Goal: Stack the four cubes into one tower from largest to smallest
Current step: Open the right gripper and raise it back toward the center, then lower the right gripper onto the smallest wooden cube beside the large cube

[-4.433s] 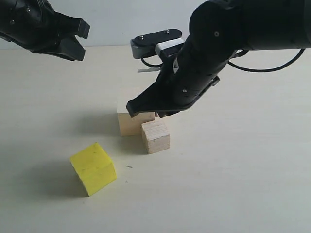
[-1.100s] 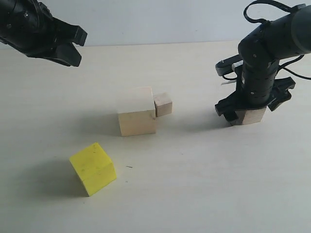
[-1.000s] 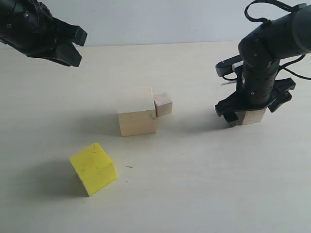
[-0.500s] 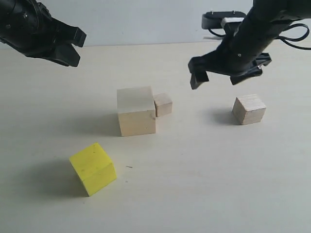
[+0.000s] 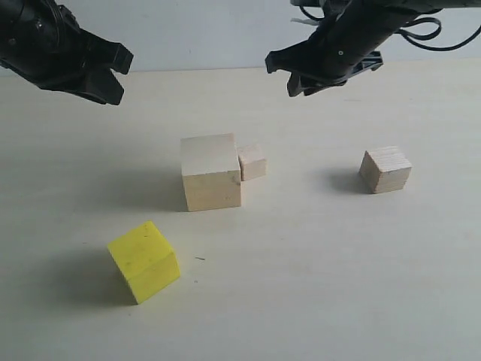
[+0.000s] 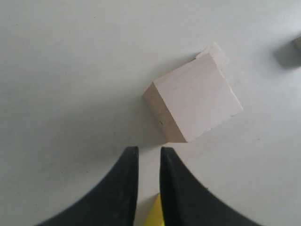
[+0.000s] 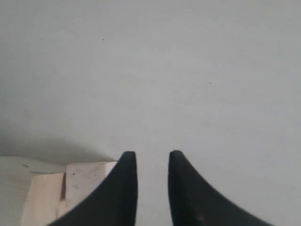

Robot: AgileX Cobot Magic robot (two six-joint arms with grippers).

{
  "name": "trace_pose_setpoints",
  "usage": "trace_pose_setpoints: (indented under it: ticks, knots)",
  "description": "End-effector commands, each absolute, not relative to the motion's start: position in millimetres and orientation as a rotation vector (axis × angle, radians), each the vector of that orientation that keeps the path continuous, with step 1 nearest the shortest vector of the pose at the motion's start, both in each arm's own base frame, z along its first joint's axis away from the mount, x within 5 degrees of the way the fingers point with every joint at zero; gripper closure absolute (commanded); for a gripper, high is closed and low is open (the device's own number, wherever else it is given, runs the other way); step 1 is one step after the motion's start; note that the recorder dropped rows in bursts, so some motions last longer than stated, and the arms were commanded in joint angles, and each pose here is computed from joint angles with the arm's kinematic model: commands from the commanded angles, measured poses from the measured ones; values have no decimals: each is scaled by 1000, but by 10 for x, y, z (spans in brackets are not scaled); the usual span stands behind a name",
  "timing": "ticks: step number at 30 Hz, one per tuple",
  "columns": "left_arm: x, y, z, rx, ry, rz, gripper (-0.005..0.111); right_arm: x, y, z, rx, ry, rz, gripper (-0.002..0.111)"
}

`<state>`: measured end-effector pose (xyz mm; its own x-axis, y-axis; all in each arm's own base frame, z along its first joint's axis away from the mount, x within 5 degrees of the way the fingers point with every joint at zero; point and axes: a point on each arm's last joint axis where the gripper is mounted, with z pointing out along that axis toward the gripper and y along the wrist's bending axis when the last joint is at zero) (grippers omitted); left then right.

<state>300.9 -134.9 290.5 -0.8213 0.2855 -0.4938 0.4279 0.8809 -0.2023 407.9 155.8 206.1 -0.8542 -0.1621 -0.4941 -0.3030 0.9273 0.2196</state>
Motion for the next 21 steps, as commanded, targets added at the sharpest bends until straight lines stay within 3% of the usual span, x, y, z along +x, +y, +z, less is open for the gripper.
trace_pose_setpoints:
  ticks: [1,21]
  knots:
    - [3027,-1345,2932,518,2577,-419,88,4142,1679,1972,-403,2566,543,107]
    - [3029,-1343,2932,520,2575,-414,88,4352,2048,1409,-504,2700,667,108]
